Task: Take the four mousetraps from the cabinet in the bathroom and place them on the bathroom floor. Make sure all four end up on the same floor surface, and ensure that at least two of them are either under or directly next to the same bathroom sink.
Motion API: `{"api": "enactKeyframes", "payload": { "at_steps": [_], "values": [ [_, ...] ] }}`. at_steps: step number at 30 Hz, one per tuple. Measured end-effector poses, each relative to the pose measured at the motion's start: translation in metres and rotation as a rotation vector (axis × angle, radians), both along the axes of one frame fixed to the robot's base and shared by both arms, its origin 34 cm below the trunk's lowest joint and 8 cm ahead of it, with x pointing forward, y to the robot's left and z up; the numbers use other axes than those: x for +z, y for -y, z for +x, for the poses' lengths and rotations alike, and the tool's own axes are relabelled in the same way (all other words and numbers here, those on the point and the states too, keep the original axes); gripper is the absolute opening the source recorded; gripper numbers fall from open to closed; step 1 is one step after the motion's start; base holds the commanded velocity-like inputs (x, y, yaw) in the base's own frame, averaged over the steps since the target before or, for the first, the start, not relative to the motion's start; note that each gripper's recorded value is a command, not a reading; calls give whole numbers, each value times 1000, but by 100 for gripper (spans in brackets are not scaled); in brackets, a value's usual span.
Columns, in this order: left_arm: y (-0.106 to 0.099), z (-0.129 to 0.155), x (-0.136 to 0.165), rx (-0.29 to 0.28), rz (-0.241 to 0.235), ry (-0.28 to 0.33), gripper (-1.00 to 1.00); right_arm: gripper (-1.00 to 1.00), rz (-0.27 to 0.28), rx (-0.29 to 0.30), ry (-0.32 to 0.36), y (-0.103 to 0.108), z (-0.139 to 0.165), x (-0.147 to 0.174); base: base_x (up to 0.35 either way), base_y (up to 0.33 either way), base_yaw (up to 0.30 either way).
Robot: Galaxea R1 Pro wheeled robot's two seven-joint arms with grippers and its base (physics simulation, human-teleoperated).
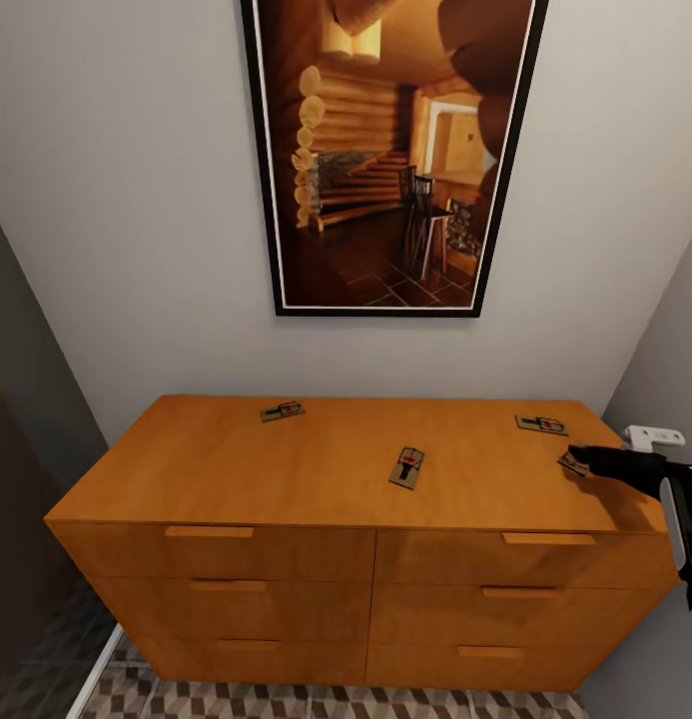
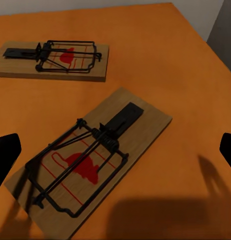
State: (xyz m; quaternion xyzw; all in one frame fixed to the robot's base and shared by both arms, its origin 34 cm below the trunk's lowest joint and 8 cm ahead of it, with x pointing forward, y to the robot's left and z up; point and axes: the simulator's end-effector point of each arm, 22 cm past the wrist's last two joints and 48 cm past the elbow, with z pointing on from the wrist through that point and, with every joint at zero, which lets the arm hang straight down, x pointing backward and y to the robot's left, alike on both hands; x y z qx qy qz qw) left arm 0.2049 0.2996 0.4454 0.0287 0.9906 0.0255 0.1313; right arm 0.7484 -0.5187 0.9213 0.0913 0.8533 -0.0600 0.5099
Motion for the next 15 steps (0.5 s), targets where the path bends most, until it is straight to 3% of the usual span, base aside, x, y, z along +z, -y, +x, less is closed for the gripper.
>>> {"api": "enactKeyframes", "payload": {
  "at_steps": [15],
  "values": [
    [0,0,0,0,0,0,100,100,1,1,-5,-1,0,-2,0,0,0]
  ]
}}
